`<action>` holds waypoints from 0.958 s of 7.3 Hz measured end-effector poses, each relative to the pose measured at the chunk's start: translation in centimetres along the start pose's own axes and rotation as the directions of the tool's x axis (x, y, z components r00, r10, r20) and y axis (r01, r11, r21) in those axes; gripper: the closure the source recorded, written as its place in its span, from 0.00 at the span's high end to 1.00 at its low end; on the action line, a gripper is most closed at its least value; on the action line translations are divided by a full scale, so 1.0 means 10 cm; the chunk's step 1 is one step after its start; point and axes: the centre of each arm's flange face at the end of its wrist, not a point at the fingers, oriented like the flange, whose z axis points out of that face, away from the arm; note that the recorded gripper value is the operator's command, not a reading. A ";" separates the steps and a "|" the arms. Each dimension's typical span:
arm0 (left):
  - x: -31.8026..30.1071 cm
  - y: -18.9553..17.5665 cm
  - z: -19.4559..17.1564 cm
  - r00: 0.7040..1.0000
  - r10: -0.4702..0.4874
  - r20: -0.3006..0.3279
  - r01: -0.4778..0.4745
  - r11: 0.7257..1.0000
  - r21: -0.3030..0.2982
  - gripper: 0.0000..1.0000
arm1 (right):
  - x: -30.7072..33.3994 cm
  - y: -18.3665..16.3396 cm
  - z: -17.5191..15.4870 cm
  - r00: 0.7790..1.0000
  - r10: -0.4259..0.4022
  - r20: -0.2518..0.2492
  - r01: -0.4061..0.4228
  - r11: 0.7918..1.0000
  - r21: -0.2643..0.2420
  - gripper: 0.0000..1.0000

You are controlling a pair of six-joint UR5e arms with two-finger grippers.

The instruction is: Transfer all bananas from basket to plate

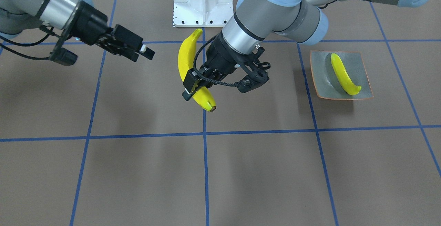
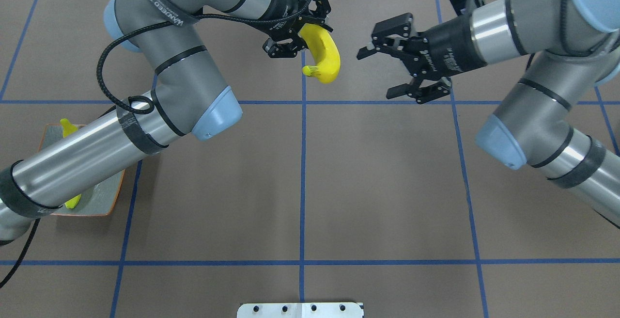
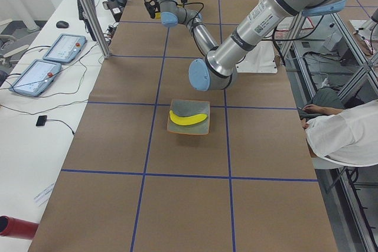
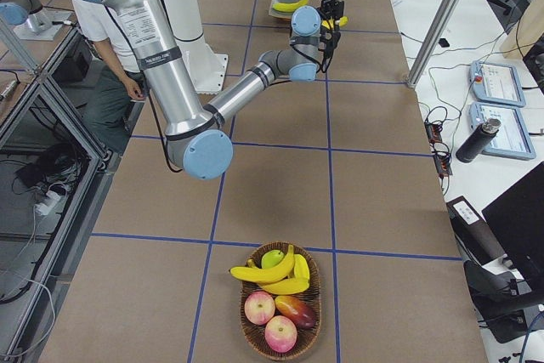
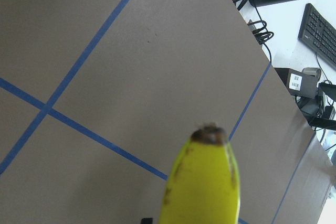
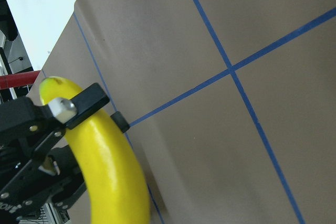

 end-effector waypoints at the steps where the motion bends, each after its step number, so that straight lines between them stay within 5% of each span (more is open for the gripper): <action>1: -0.36 -0.08 -0.18 1.000 0.013 0.008 -0.013 1.000 0.003 0.00 | 0.37 -0.26 -0.37 0.999 -0.031 -0.030 0.032 0.999 0.027 1.00; 4: -1.45 -0.57 -0.84 0.990 0.108 0.090 -0.109 0.994 0.001 0.00 | 1.53 -0.96 -1.07 0.974 -0.160 -0.160 0.182 0.974 0.132 1.00; 7: -2.55 -0.98 -1.23 0.959 0.179 0.218 -0.187 0.982 0.019 0.00 | 2.14 -1.40 -1.38 0.949 -0.202 -0.243 0.247 0.953 0.175 1.00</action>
